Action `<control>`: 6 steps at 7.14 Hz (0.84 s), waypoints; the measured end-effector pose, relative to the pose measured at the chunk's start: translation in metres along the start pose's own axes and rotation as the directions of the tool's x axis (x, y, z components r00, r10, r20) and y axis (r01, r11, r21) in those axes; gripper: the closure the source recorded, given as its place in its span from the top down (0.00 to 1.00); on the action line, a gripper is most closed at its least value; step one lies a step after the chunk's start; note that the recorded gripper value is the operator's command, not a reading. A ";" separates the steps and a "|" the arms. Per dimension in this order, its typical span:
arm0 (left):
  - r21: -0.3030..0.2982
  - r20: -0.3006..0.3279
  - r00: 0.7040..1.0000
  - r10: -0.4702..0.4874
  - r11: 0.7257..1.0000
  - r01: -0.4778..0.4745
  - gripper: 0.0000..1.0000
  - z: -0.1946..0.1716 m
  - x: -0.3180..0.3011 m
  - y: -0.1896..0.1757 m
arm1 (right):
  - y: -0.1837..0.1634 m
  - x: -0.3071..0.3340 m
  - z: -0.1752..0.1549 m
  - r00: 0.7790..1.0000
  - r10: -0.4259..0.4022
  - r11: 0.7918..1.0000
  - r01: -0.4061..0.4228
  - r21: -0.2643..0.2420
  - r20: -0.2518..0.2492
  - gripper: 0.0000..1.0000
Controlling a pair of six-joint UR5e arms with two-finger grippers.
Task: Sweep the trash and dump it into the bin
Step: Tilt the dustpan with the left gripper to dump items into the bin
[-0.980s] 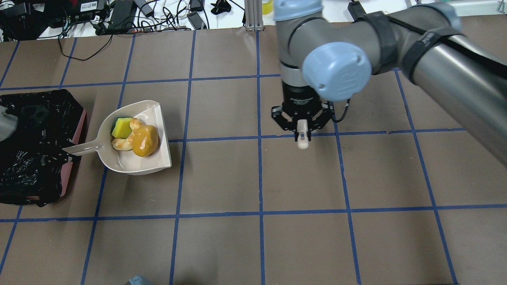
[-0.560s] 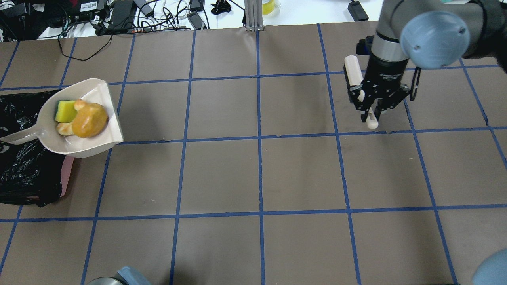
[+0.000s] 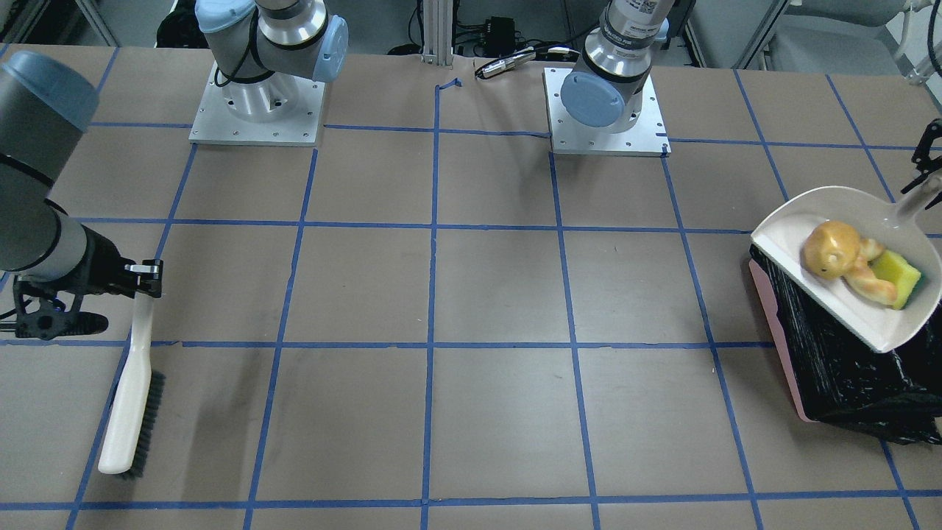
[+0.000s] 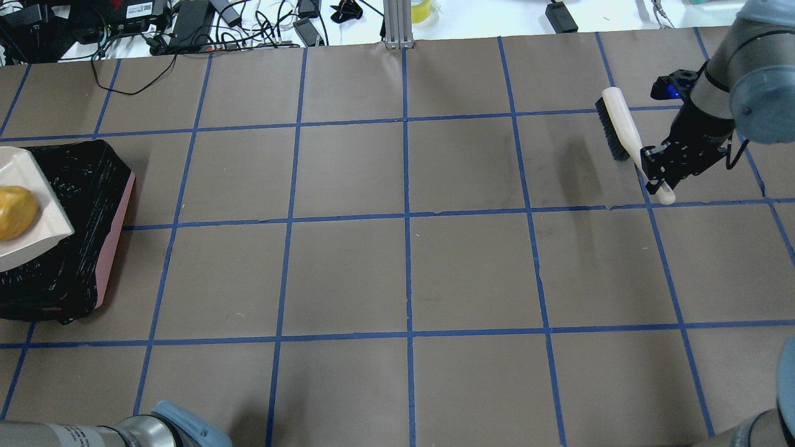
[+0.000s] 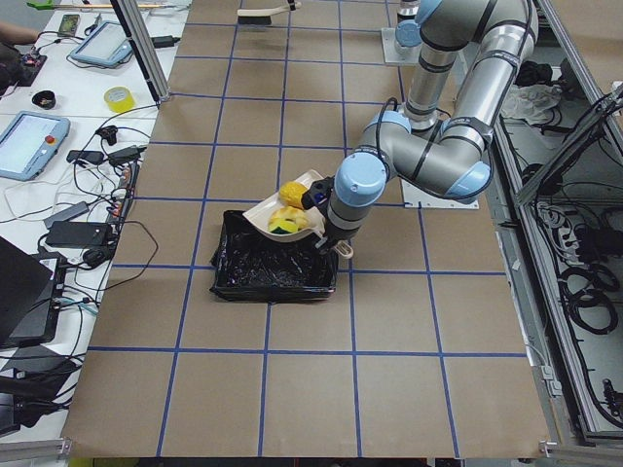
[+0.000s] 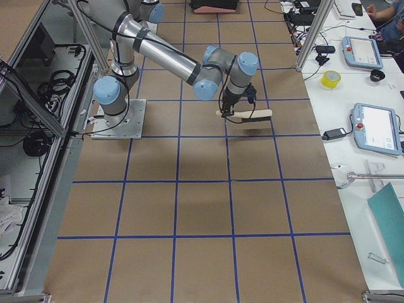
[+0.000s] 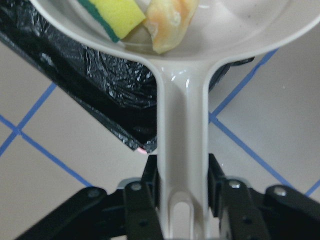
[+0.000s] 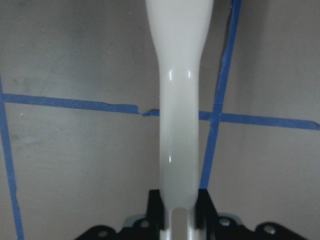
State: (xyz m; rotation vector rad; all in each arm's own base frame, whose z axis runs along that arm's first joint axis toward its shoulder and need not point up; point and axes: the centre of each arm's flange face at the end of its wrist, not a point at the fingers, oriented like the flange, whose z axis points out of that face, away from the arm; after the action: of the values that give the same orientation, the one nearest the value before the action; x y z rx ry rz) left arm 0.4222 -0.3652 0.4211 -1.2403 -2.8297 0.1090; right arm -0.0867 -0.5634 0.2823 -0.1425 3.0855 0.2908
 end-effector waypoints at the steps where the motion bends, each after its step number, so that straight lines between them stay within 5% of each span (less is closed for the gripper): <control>1: -0.051 0.011 1.000 -0.018 0.999 0.018 0.00 -0.005 -0.006 0.019 | 0.000 0.012 0.006 1.000 0.000 1.000 0.000 -0.003 0.004 0.00; 3: -0.161 0.039 0.999 -0.012 0.987 0.018 0.00 -0.014 -0.023 0.033 | 0.000 0.018 0.012 0.999 0.033 0.999 -0.033 -0.009 0.008 0.00; 6: -0.409 0.008 0.995 0.102 0.908 -0.090 0.00 -0.022 -0.045 -0.011 | 0.000 0.024 0.021 0.997 0.066 0.997 -0.067 -0.047 -0.033 0.00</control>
State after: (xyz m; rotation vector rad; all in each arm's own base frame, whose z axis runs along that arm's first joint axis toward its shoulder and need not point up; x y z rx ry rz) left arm 0.4467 -0.4049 0.4432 -1.4563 -2.9088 -0.4937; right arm -0.1103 -0.5612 0.2603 -0.0465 3.1201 0.3691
